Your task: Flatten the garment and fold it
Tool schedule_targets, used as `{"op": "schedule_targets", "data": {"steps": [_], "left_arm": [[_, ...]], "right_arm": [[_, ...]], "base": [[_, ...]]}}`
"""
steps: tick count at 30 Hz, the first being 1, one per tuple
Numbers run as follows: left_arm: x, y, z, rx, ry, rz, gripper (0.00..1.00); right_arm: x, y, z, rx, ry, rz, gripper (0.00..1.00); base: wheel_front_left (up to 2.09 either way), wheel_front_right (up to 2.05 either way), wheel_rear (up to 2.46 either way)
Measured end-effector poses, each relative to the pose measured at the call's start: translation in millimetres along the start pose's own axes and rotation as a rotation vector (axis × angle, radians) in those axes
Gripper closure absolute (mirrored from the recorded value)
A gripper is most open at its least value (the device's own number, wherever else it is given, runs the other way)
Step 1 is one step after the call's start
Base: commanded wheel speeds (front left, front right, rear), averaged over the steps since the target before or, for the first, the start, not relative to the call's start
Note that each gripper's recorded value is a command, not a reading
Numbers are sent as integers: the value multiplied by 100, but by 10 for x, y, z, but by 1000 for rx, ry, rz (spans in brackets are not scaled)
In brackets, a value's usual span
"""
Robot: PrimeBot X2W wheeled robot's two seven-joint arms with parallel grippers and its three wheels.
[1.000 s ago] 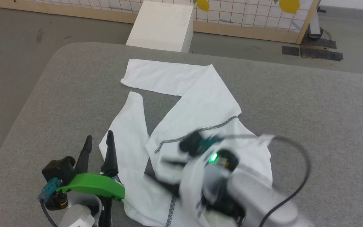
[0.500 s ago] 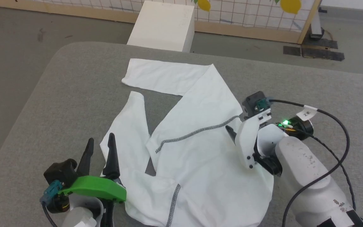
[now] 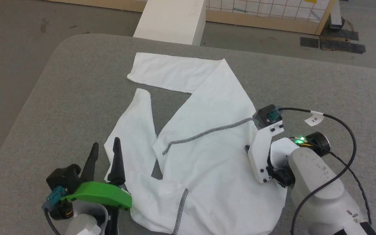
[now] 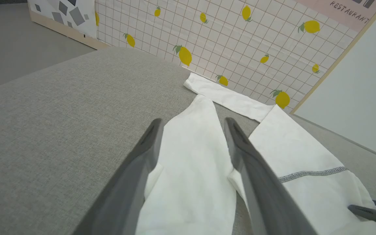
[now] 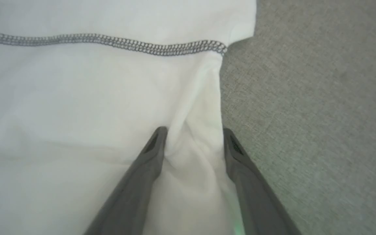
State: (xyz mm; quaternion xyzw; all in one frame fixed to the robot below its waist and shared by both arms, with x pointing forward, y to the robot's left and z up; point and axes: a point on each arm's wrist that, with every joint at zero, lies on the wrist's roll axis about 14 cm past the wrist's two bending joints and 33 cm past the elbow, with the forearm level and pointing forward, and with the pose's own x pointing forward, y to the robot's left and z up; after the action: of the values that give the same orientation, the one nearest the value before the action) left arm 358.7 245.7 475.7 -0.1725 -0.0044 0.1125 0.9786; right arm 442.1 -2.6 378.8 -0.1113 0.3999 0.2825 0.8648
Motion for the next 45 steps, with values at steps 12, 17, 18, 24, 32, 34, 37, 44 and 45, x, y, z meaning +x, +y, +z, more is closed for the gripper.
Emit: {"op": "schedule_targets", "data": {"steps": [12, 17, 18, 24, 32, 34, 37, 44, 45], "left_arm": [[61, -163, 22, -10, -11, -51, 0], [67, -292, -6, -18, -5, -89, 0], [71, -322, -12, -19, -3, -98, 0], [103, -508, -64, -25, 11, -150, 0], [136, -684, -265, -23, 99, -199, 0], [140, -760, -344, -13, 146, -227, 0], [229, -970, -414, 36, 227, -313, 0], [479, -1583, -659, 355, 515, -535, 0], [468, -1624, -751, 425, 573, -559, 0]], "right_arm": [[-675, -733, 732, 219, -463, -168, 100], [-1233, -1438, 133, 395, -498, -402, 100], [-1336, -1542, -76, 434, -476, -446, 100], [-1594, -1571, -1327, 637, -248, -529, 100], [-1544, -1279, -1494, 772, -316, -427, 0], [-1666, -1413, -1401, 785, -422, -471, 0], [-1886, -1652, -1318, 739, -512, -575, 0], [-2067, -1882, -1248, 710, -551, -660, 0], [-2066, -1889, -1243, 710, -551, -661, 0]], "base": [[0, 0, 0], [0, 0, 0], [0, 0, 0], [0, 0, 0], [0, 0, 0], [0, 0, 0], [0, 0, 0], [0, 0, 0], [0, 0, 0]]}}
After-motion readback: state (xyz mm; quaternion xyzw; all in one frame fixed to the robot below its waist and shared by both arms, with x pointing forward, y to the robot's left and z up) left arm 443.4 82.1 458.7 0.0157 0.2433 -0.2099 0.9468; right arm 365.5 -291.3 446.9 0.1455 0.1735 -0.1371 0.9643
